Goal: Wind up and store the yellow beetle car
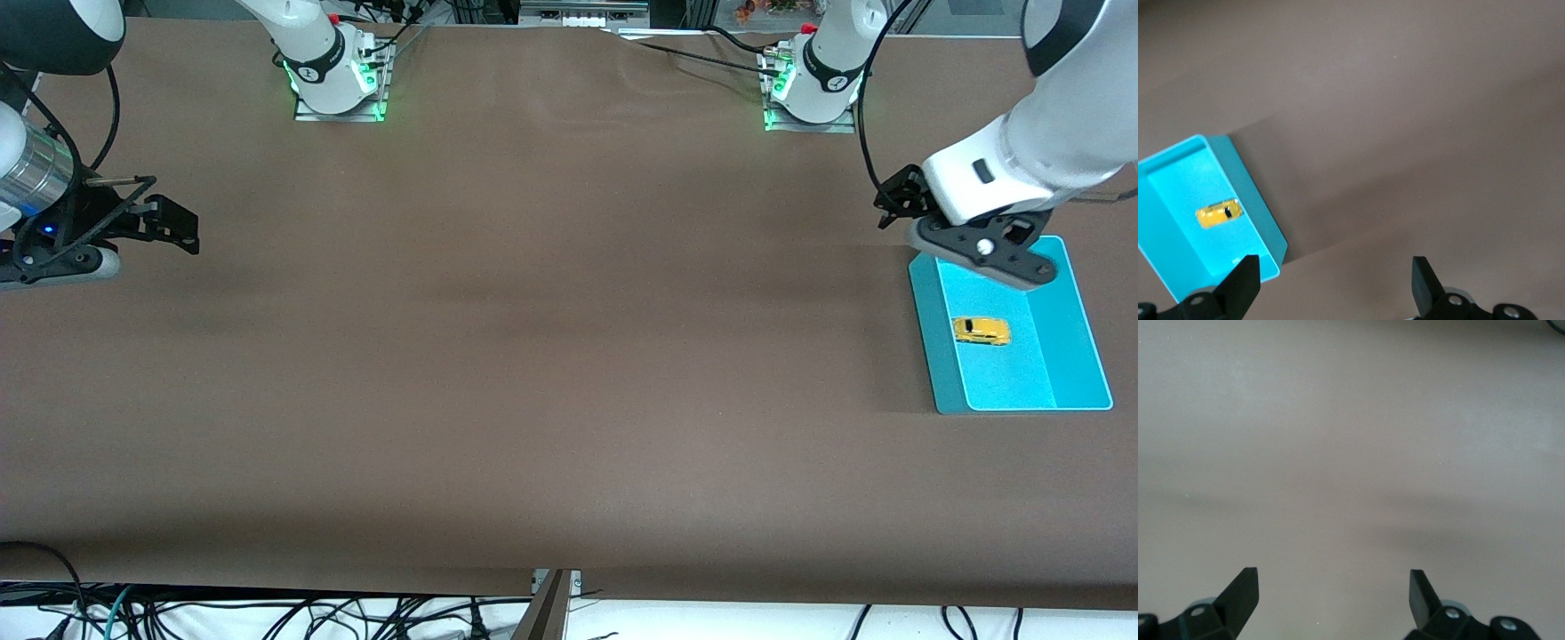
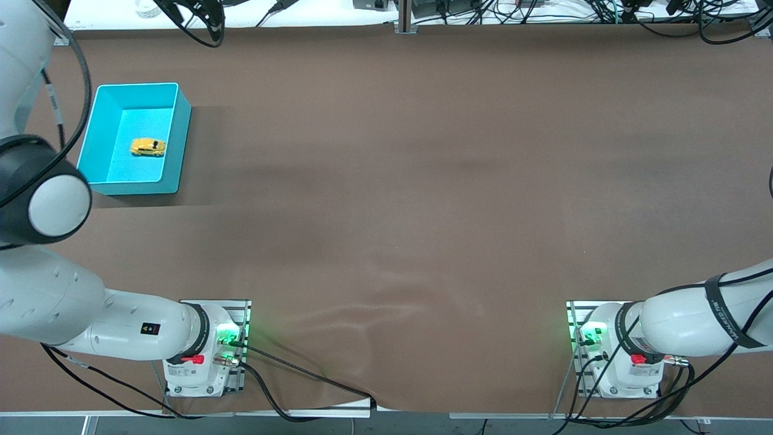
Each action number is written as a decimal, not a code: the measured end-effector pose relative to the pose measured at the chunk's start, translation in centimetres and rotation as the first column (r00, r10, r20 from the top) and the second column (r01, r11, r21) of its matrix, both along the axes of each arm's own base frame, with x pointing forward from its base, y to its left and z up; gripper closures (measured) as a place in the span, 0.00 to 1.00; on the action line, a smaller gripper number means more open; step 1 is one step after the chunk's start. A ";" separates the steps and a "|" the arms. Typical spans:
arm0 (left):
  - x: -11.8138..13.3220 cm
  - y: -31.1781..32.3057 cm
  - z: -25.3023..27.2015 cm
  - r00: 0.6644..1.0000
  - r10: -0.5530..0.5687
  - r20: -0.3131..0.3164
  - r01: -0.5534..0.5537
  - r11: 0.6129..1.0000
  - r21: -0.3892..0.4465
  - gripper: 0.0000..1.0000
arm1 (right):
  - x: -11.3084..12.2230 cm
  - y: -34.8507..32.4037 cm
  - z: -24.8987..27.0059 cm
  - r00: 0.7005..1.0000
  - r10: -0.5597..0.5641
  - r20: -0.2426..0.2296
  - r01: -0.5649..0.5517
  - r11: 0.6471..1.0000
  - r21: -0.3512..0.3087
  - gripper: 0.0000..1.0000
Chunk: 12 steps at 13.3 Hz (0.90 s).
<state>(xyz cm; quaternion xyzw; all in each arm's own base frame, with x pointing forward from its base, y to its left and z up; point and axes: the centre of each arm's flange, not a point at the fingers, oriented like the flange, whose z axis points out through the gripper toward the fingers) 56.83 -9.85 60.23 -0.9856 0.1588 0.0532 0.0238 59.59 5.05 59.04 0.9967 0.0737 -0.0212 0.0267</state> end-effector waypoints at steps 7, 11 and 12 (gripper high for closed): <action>-4.2 5.1 0.8 0.952 0.305 0.006 -0.304 0.951 -0.064 0.00 | 0.0 0.0 0.0 1.000 0.000 -0.001 0.000 1.000 0.000 0.00; -3.8 4.4 0.6 0.955 0.296 0.003 -0.296 0.954 -0.058 0.00 | 0.0 0.0 0.0 1.000 0.000 -0.001 0.000 1.000 0.000 0.00; -3.6 4.5 0.6 0.956 0.294 0.007 -0.293 0.955 -0.047 0.00 | 0.0 0.0 0.0 1.000 0.000 -0.001 0.000 1.000 0.000 0.00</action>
